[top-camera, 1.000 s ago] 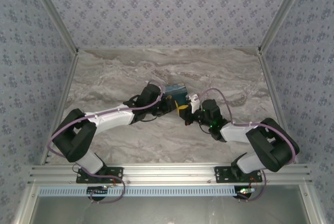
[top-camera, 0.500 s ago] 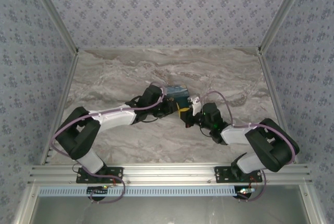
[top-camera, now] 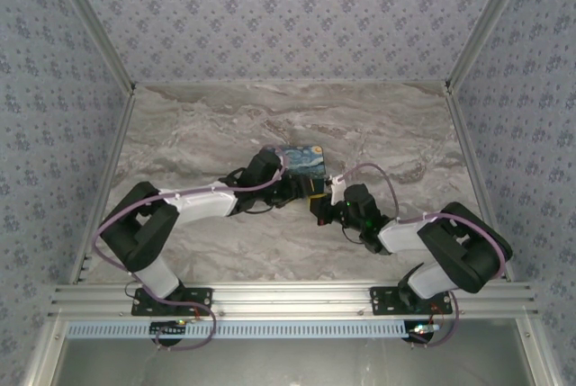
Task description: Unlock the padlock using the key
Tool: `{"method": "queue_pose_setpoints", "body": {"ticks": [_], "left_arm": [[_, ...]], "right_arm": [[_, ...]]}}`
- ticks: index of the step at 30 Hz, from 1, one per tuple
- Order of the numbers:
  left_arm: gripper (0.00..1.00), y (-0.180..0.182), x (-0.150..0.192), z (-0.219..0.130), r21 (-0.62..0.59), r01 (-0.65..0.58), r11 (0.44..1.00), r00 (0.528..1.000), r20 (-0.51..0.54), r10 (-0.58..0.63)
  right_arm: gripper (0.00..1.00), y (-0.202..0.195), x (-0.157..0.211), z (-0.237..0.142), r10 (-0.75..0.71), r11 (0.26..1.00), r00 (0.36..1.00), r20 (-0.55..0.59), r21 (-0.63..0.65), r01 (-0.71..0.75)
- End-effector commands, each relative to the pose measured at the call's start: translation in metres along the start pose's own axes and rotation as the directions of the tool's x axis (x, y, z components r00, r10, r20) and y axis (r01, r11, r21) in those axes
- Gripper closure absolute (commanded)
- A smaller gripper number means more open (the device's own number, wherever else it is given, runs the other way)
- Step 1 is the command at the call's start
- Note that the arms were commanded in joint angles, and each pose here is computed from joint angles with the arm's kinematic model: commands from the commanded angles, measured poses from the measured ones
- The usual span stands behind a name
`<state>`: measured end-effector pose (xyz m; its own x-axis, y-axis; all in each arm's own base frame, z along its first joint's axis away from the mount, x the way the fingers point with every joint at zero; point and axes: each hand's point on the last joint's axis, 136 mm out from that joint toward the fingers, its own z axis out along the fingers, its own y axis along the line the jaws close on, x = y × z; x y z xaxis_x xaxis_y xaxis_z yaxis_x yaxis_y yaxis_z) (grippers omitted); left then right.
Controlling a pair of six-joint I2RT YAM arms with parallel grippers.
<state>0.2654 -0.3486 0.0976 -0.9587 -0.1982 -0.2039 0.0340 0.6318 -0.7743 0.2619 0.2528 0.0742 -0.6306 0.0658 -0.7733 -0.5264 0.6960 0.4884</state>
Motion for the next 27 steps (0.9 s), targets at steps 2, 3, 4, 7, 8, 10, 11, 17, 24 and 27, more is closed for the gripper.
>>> {"method": "queue_pose_setpoints", "body": {"ticks": [2,3,4,7,8,10,11,17,24,27], "left_arm": [[0.30,-0.004,-0.004,-0.024,0.000,-0.029,1.000,0.998,0.047,0.029],[0.29,-0.003,-0.005,-0.029,-0.004,-0.028,1.000,0.998,0.055,0.028],[0.28,-0.003,-0.005,-0.034,-0.004,-0.031,1.000,0.998,0.062,0.031],[0.28,-0.003,-0.010,-0.052,-0.008,-0.043,0.999,0.994,0.104,0.044],[0.28,-0.002,-0.013,-0.058,-0.010,-0.050,0.999,0.990,0.130,0.051],[0.28,-0.001,-0.020,-0.073,-0.017,-0.076,0.997,0.975,0.208,0.078],[0.28,0.000,-0.023,-0.079,-0.011,-0.082,0.997,0.967,0.243,0.082],[0.29,0.003,-0.024,-0.099,0.120,-0.053,0.991,0.930,0.368,0.005],[0.36,0.012,-0.005,-0.085,0.195,0.019,0.981,0.948,0.309,-0.080],[0.40,0.017,-0.002,-0.079,0.226,0.064,0.972,0.947,0.292,-0.131]], "right_arm": [[1.00,-0.003,0.006,0.002,0.090,0.996,0.996,-0.013,0.029,-0.089],[1.00,-0.003,0.008,0.003,0.102,0.994,0.995,-0.023,0.034,-0.101],[1.00,-0.002,0.010,0.003,0.109,0.994,0.994,-0.032,0.033,-0.108],[1.00,0.000,0.016,0.006,0.140,0.990,0.989,-0.052,0.035,-0.138],[1.00,0.000,0.018,0.006,0.148,0.989,0.987,-0.057,0.036,-0.146],[1.00,0.003,0.019,0.007,0.182,0.983,0.982,-0.058,0.027,-0.180],[1.00,0.004,0.018,0.007,0.194,0.981,0.979,-0.056,0.021,-0.193],[1.00,0.018,0.015,0.010,0.260,0.965,0.964,-0.060,-0.015,-0.261],[1.00,0.019,0.016,0.015,0.375,0.927,0.924,-0.081,0.007,-0.376],[1.00,0.022,0.016,0.016,0.405,0.914,0.911,-0.083,-0.001,-0.406]]}}
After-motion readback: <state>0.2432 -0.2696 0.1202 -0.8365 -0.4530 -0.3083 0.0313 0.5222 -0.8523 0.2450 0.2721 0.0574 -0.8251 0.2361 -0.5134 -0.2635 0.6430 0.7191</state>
